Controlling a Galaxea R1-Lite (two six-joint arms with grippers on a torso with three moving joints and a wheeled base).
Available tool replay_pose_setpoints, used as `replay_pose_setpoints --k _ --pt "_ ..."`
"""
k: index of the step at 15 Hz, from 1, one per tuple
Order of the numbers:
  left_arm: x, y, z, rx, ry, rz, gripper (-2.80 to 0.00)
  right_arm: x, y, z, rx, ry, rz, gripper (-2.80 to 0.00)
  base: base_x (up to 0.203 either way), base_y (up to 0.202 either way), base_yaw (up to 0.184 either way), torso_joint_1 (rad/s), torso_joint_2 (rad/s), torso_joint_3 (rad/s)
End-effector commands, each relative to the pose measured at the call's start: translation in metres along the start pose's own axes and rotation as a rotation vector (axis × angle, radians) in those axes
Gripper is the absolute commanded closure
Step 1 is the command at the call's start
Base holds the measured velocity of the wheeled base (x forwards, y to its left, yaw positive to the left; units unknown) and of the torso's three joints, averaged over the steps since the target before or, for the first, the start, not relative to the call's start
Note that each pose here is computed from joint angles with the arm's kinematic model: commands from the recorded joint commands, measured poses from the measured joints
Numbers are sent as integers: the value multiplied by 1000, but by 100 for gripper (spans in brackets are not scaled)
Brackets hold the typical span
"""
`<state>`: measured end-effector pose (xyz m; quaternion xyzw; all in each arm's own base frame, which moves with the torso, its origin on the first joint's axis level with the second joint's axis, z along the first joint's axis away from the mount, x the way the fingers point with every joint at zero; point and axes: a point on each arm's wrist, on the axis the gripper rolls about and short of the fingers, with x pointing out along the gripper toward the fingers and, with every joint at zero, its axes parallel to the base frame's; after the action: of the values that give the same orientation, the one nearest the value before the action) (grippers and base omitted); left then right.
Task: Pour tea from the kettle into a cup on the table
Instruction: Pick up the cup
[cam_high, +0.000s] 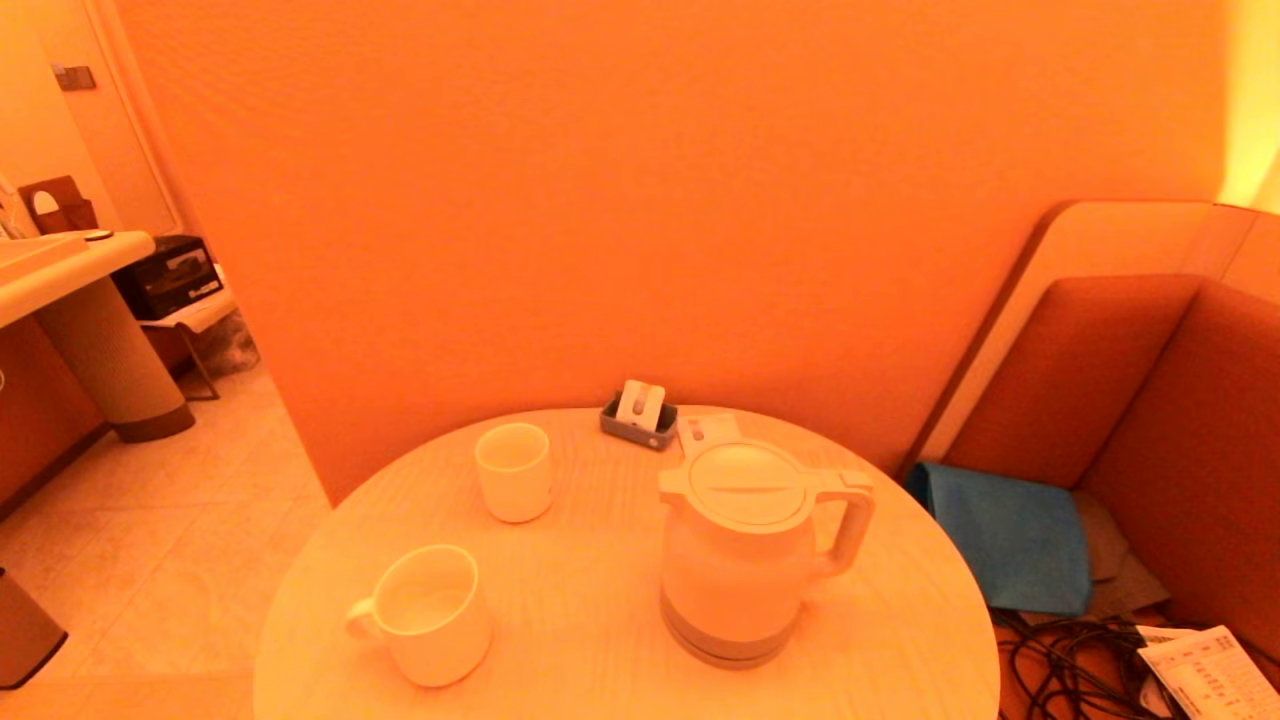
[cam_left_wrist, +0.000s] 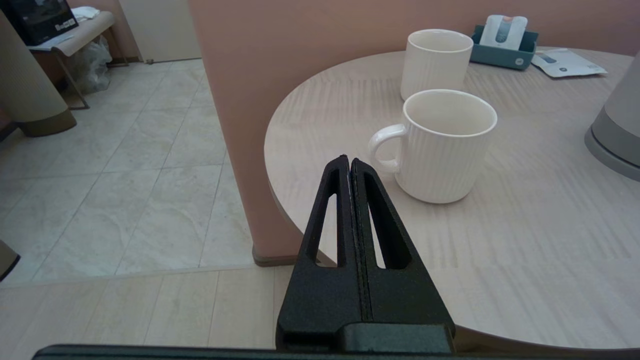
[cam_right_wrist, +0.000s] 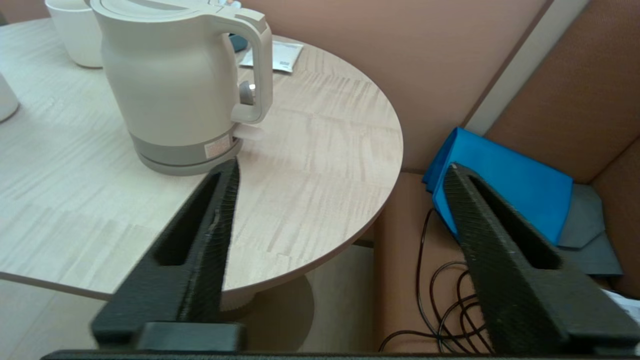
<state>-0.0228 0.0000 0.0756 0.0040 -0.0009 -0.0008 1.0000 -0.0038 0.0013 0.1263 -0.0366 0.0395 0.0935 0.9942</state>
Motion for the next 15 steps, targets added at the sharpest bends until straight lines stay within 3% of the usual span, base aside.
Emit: replay_pose_setpoints --k 1,6,7,12,15 --pt "0 0 0 0 0 0 0 0 0 0 1 0 1 -280 0 0 0 0 0 0" --pt "0 0 0 0 0 2 0 0 -2 0 20 -2 -18 -280 0 0 0 0 0 0" --pt "0 0 0 0 0 0 0 0 -4 1 17 -2 -70 -280 0 0 0 0 0 0" --pt "0 0 0 0 0 2 0 3 -2 -3 26 25 -128 -280 0 0 0 0 0 0" --pt "0 0 0 0 0 0 0 0 1 -7 28 1 -75 -280 0 0 0 0 0 0"
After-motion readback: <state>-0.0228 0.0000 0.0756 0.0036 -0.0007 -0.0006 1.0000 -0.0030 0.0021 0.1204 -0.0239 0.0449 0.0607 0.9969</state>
